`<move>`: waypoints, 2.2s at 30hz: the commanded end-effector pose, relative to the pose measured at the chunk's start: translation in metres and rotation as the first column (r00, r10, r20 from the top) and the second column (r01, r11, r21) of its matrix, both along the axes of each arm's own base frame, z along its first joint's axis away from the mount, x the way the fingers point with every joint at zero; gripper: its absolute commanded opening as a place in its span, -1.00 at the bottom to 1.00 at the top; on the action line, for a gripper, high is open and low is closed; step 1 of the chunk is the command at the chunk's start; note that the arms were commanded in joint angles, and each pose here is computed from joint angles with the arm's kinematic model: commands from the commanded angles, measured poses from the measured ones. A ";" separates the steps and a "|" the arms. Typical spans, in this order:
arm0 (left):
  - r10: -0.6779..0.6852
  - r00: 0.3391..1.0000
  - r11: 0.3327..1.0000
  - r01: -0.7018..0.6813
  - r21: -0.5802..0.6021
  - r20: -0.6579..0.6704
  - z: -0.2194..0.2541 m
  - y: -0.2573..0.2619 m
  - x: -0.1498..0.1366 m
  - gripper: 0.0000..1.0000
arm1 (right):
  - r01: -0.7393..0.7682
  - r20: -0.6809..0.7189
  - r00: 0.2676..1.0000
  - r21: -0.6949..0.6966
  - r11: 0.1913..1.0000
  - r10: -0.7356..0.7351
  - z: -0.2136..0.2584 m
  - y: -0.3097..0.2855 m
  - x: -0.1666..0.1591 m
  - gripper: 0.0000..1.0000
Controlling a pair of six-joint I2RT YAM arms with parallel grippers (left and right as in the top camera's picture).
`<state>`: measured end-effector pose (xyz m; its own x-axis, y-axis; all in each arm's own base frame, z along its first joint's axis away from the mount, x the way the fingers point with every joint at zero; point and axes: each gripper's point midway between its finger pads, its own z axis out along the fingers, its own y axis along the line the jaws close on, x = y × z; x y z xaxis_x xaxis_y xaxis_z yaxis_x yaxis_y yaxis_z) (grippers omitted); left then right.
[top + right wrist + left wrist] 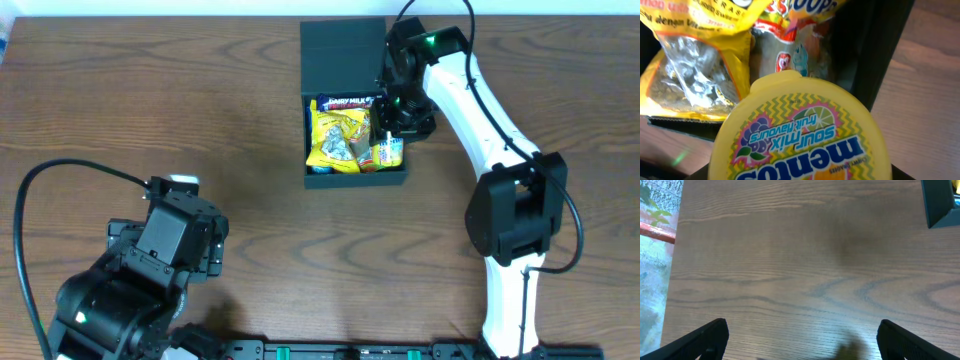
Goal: Pack container
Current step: 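Lift the Mentos tub with the right gripper into the black box, then lower the tub into the box's right side and open the right gripper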
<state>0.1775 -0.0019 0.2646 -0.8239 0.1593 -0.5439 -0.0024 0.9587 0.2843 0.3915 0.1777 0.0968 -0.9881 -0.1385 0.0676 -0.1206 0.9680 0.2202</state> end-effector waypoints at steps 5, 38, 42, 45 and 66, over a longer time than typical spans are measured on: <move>0.024 1.000 1.000 -0.024 0.001 0.009 0.001 0.003 0.000 0.91 | -0.015 0.017 1.000 0.008 1.000 0.015 0.011 0.000 -0.001 -0.97; 0.024 1.000 1.000 -0.024 0.001 0.009 0.001 0.003 0.000 0.91 | -0.059 -0.049 0.997 -0.058 0.997 0.056 -0.028 0.006 -0.004 -0.13; 0.024 1.000 1.000 -0.024 0.001 0.009 0.001 0.003 0.000 0.91 | -0.058 -0.057 0.997 -0.060 0.997 0.054 -0.027 0.005 -0.006 0.10; 0.024 1.000 1.000 -0.024 0.001 0.009 0.001 0.003 0.000 0.91 | -0.057 -0.055 0.997 -0.059 0.997 0.054 -0.024 0.005 -0.007 0.25; 0.024 1.000 1.000 -0.024 0.001 0.009 0.001 0.003 0.000 0.91 | -0.017 0.356 0.934 -0.053 0.998 0.035 0.117 -0.016 0.004 0.99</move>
